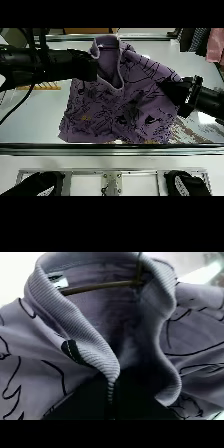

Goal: Fold the clothes and pants, and hang the long-sleeved shirts on hangers.

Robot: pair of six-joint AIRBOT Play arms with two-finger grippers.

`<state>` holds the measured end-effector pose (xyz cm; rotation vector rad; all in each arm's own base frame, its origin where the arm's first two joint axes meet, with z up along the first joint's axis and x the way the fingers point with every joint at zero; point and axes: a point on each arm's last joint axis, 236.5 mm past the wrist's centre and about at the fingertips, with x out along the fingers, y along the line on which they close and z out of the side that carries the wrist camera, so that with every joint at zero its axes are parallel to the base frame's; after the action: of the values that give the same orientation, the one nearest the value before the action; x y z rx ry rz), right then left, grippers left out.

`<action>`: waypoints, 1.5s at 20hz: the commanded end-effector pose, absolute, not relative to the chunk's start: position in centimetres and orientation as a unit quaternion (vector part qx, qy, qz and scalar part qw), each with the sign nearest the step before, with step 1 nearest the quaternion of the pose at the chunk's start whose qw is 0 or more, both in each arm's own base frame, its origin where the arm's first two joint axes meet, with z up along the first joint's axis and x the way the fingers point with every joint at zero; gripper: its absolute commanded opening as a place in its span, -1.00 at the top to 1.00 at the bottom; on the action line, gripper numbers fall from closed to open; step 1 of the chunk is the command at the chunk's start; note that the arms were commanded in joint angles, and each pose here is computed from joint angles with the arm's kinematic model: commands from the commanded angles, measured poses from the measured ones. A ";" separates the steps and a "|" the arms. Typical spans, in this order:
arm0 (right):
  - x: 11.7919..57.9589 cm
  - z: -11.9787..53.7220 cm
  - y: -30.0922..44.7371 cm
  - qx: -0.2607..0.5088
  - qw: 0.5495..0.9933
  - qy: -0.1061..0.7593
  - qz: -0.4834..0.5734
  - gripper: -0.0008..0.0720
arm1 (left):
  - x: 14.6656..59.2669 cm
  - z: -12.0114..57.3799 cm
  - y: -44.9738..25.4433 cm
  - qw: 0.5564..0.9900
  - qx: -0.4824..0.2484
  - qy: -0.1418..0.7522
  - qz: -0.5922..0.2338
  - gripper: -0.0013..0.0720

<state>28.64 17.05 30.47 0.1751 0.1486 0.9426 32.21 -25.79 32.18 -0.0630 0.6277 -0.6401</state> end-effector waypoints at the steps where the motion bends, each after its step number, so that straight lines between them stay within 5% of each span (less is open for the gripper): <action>1: 28.8 30.6 17.0 0.078 0.887 0.070 0.450 0.94 | 33.5 31.5 -24.7 0.907 -0.017 0.314 -0.282 0.75; 2: 28.7 30.6 17.0 0.078 0.887 0.070 0.450 0.94 | 33.7 31.6 -24.4 0.908 -0.019 0.313 -0.278 -0.10; 3: 28.7 30.7 17.0 0.078 0.887 0.069 0.450 0.94 | 34.0 31.9 -24.1 0.911 -0.023 0.309 -0.274 -0.74; 12: 33.6 32.9 10.3 0.055 0.954 0.026 0.292 0.95 | 33.3 35.7 -19.0 0.933 -0.065 0.267 -0.230 -0.70; 13: 34.0 33.3 8.5 0.046 0.964 0.027 0.262 0.95 | 33.2 35.6 -19.0 0.933 -0.064 0.269 -0.230 -0.70; 14: 34.5 33.6 6.1 0.035 0.974 0.032 0.220 0.95 | 33.2 35.6 -19.0 0.933 -0.064 0.270 -0.231 -0.19; 15: 34.7 34.0 3.8 0.021 0.983 0.037 0.180 0.94 | 33.2 35.6 -19.1 0.933 -0.064 0.269 -0.232 0.52; 16: 34.7 34.7 1.1 0.005 0.990 0.038 0.133 0.95 | 33.2 35.6 -19.2 0.933 -0.060 0.268 -0.234 0.91; 23: 30.3 42.4 -14.5 -0.033 0.986 -0.038 -0.160 0.95 | 33.5 36.2 -19.3 0.936 -0.060 0.253 -0.237 0.91; 30: 19.7 47.1 -26.4 -0.081 0.889 -0.038 -0.450 0.95 | 33.9 37.1 -19.5 0.942 -0.038 0.226 -0.246 0.91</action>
<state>24.86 -22.12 44.34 -0.1278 -0.0447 -0.6767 33.65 -19.43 36.48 -0.0967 0.4959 -0.4934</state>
